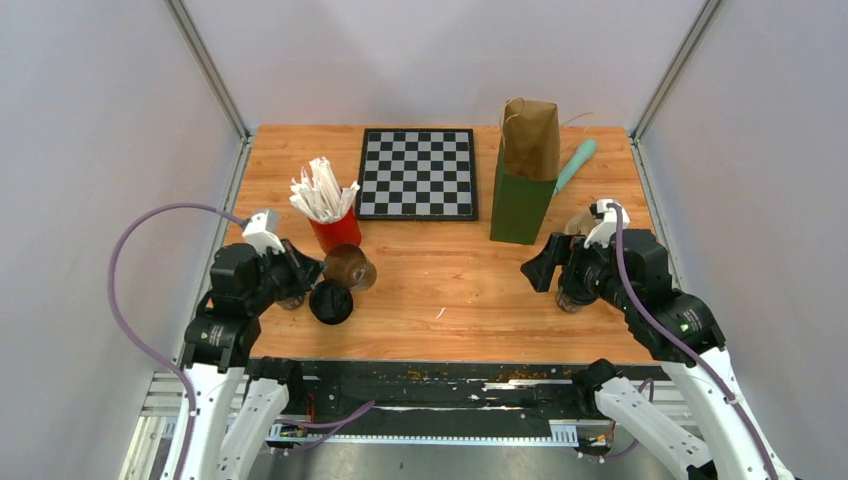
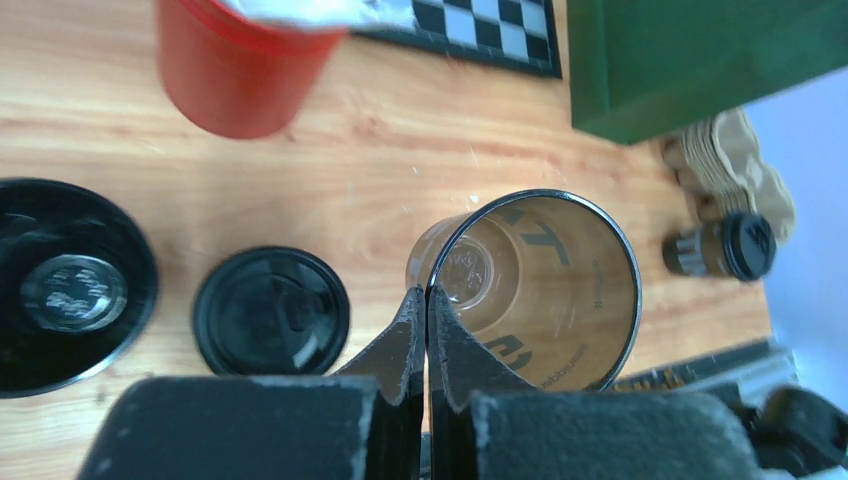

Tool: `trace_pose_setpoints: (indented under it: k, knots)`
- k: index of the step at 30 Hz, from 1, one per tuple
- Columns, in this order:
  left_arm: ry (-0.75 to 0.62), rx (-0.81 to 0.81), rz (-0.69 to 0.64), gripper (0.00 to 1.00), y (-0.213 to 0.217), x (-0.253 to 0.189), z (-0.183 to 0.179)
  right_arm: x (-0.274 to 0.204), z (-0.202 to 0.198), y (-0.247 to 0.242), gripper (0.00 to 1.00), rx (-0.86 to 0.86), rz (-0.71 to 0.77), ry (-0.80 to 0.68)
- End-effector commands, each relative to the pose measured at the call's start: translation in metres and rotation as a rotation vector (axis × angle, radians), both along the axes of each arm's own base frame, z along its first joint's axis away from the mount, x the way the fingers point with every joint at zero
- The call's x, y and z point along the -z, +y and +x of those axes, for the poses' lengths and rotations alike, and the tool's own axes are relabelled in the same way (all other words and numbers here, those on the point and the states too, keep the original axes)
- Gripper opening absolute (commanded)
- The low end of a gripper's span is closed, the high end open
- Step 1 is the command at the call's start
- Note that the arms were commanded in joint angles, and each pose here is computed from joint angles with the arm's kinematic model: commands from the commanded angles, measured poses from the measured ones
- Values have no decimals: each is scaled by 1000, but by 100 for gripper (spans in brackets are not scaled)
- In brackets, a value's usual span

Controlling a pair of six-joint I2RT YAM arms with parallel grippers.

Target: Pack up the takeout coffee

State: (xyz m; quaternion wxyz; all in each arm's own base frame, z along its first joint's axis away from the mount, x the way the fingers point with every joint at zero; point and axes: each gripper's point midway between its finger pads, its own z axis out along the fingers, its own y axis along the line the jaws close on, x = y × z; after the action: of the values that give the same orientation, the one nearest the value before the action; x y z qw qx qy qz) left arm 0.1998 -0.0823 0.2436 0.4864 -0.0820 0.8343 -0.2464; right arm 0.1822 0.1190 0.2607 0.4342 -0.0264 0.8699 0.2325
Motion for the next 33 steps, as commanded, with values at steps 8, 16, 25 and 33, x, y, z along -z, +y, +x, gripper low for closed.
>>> trace_pose_setpoints:
  k: [8,16,25,33]
  knots:
    - [12,340,12,0,-113,29,-6,-2,-4,5,95,14,53,36]
    - [11,557,217,0,-219,44,-6,-1,-13,-1,94,30,68,17]
    - [51,581,266,4,-260,77,17,8,-21,-1,94,8,75,9]
    - [137,671,279,4,-278,108,8,15,-23,-5,94,19,53,31]
